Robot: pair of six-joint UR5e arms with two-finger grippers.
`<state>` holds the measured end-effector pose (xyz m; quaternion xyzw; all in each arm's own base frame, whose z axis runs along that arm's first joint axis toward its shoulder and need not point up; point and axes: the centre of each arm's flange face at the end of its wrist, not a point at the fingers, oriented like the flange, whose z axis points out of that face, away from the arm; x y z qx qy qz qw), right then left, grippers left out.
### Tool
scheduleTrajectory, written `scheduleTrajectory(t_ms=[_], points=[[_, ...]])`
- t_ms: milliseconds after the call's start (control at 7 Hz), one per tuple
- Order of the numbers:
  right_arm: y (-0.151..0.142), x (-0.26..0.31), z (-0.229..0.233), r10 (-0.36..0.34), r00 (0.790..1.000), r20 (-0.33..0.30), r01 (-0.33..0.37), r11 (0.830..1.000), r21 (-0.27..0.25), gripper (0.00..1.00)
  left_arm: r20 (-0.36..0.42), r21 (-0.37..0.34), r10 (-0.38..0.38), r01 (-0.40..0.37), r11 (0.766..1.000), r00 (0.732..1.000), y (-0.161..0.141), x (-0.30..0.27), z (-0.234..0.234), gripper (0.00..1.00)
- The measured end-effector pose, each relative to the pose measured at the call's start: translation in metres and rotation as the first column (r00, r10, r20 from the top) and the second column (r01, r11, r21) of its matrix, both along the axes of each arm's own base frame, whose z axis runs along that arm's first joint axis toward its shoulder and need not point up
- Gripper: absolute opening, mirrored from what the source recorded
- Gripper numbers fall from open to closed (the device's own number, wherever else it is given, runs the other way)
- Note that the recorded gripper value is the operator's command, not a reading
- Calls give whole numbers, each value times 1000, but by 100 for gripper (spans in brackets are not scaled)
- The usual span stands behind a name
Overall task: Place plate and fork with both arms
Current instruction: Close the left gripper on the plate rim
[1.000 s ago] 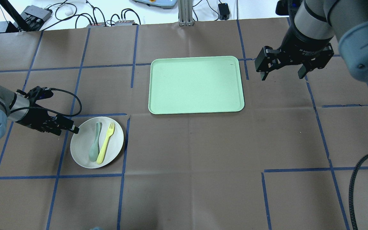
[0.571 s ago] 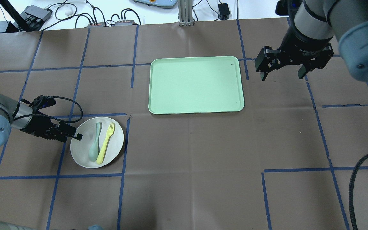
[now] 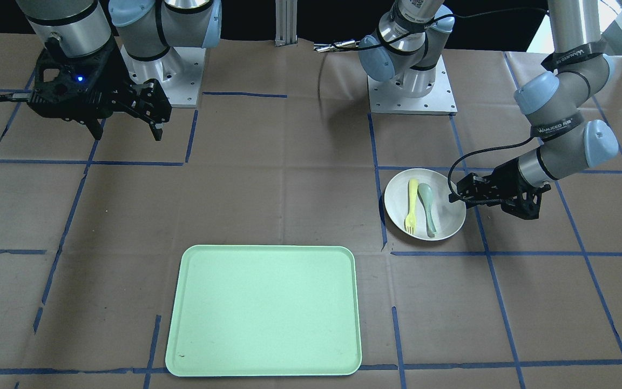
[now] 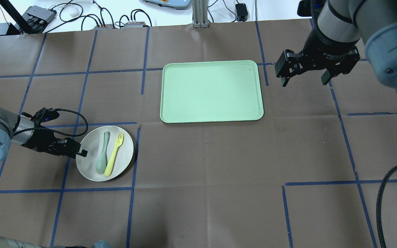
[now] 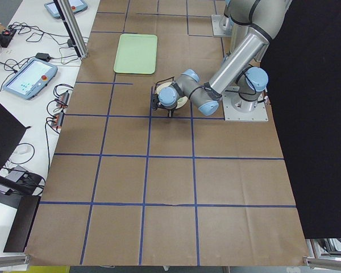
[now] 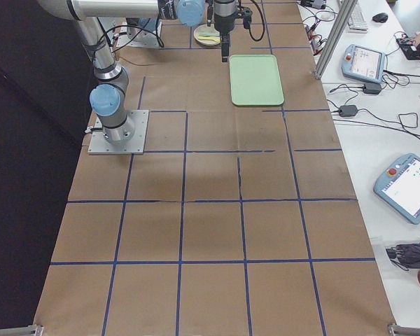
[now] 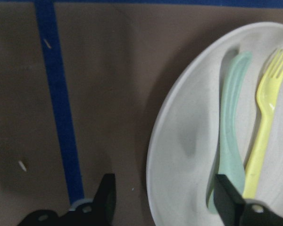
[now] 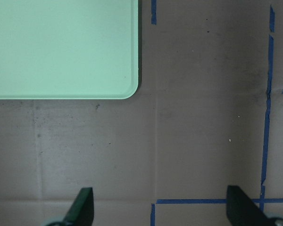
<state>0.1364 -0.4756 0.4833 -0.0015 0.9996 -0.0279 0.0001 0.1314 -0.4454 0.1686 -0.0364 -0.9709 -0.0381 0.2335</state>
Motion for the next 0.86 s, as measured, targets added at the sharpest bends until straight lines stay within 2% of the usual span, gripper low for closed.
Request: scheduleTrajectory(t_ms=[286, 429, 571, 714, 857], points=[[0, 0, 0, 0, 1000, 0, 0, 1000, 0, 100, -5, 6, -1, 1, 1000, 1000, 0, 0, -3, 37], [0, 0, 0, 0, 1000, 0, 0, 1000, 0, 100, -10, 11, 1, -1, 1000, 1000, -1, 2, -9, 25], [0, 0, 0, 0, 1000, 0, 0, 1000, 0, 100, -12, 15, 9, -8, 1000, 1000, -2, 5, -14, 8], [0, 0, 0, 0, 1000, 0, 0, 1000, 0, 100, -10, 15, 18, -18, 1000, 1000, -1, 7, -14, 0], [0, 0, 0, 0, 1000, 0, 0, 1000, 0, 100, -8, 14, 22, -22, 1000, 1000, -1, 8, -13, 0]])
